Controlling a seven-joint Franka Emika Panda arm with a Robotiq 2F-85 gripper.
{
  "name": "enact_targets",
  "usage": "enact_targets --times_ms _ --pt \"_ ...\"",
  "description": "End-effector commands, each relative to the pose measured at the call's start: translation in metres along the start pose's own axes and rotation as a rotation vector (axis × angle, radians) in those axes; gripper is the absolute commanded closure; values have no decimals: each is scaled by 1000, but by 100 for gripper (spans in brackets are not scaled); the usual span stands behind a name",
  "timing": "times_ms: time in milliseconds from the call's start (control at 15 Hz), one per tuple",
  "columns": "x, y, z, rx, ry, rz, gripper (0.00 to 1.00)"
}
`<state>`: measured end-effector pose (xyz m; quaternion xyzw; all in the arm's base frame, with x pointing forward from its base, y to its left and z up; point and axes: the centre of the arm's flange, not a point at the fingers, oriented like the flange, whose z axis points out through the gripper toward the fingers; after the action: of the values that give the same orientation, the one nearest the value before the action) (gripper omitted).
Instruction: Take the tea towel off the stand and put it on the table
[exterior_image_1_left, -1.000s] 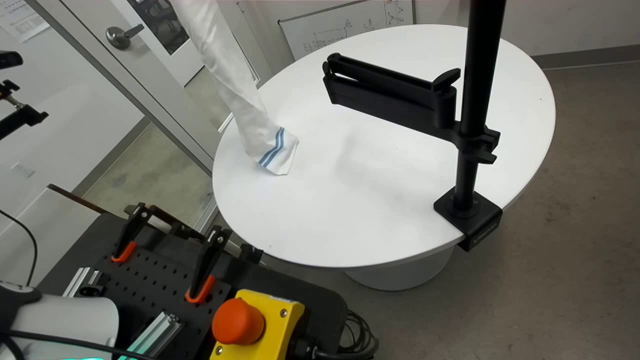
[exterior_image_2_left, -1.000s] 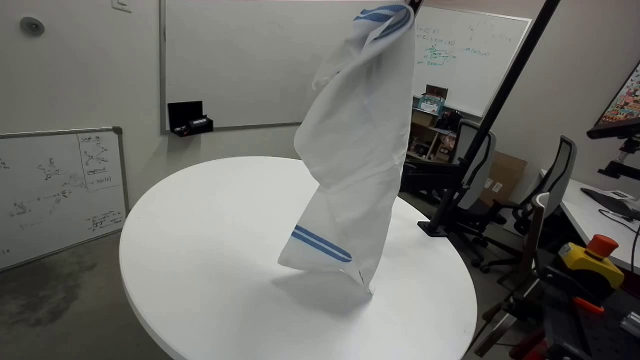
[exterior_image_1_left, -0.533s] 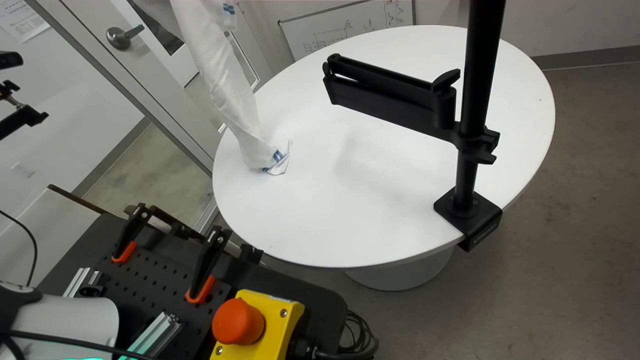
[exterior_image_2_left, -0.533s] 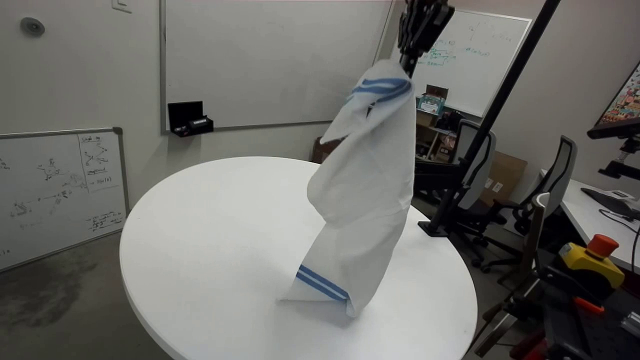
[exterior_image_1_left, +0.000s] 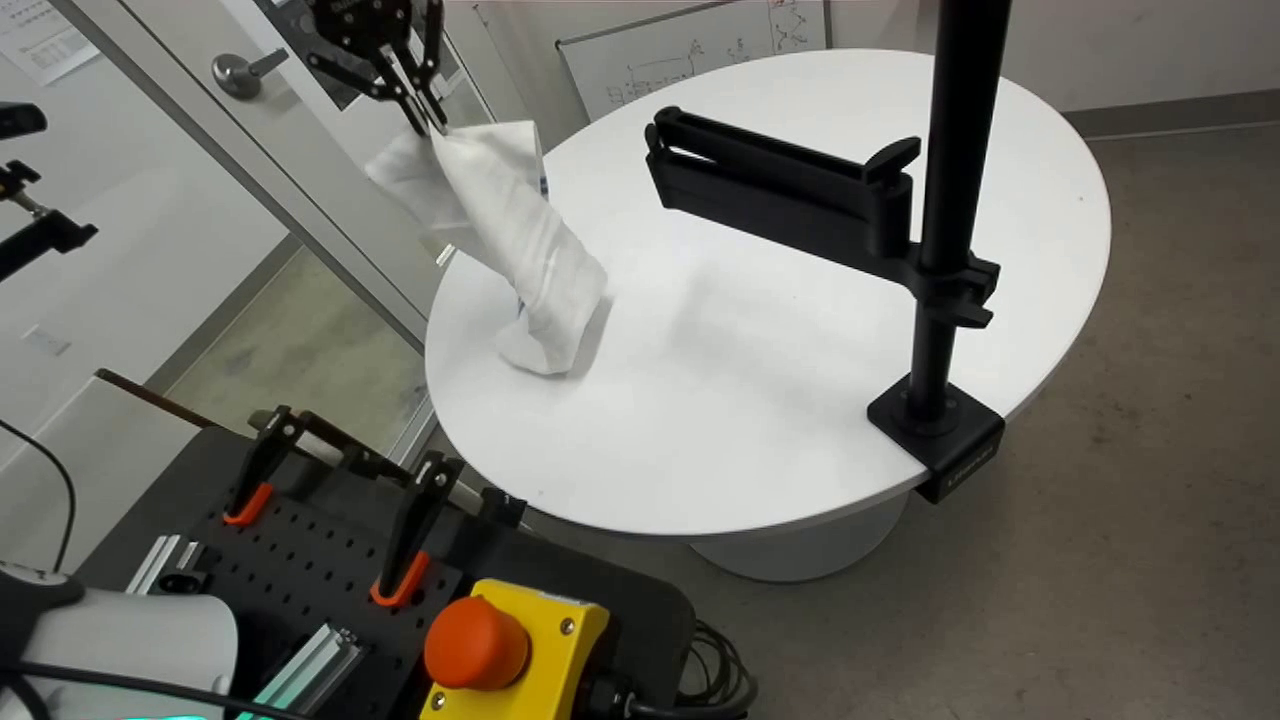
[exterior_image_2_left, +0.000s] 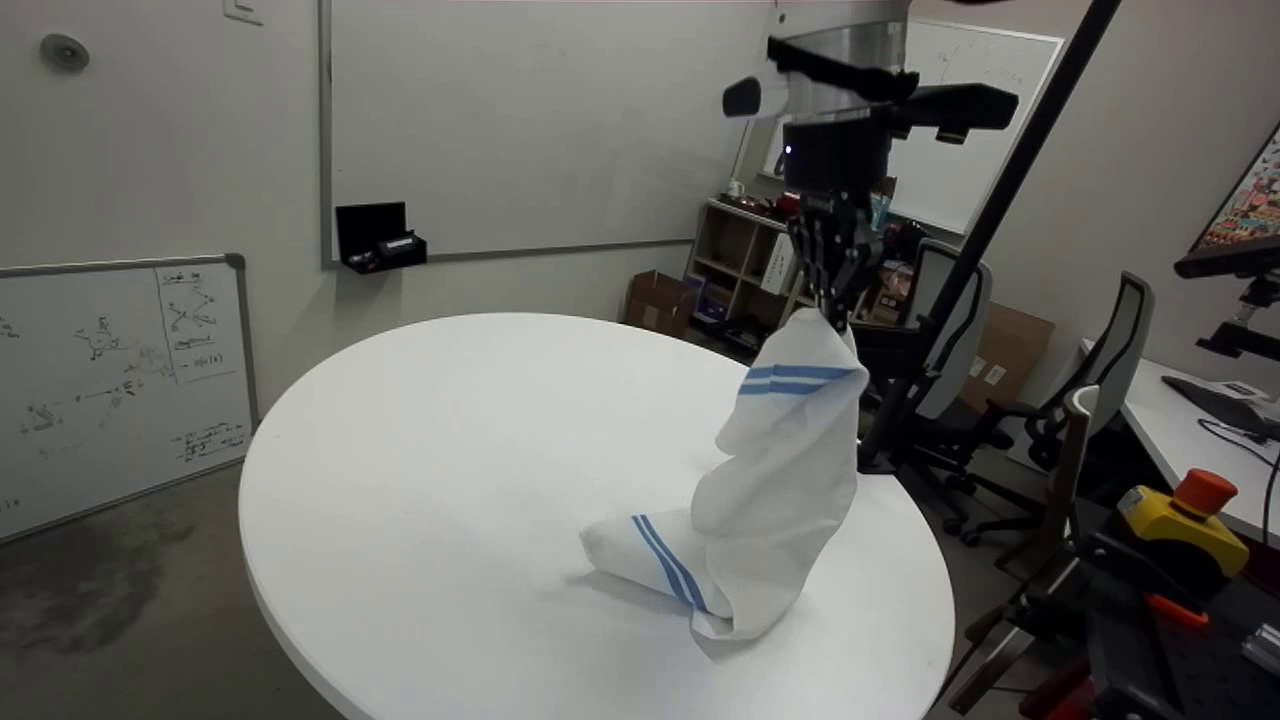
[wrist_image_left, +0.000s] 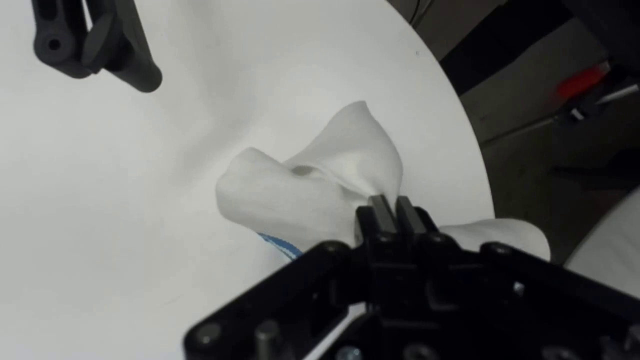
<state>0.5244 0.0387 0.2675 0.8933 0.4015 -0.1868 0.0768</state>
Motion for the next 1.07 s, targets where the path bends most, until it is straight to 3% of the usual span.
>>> enact_targets --times_ms 0,133,400,600,667,800,1000 --pt "22 -5 25 9 -109 -57 99" --pt "31 -8 37 18 -93 -77 99" --pt "52 -6 48 -51 -38 -45 99" --pt "69 2 46 -136 15 44 99" --pt "73 3 43 -152 29 60 70" --pt "78 4 40 -169 48 85 62" --pt "76 5 37 -162 56 111 39"
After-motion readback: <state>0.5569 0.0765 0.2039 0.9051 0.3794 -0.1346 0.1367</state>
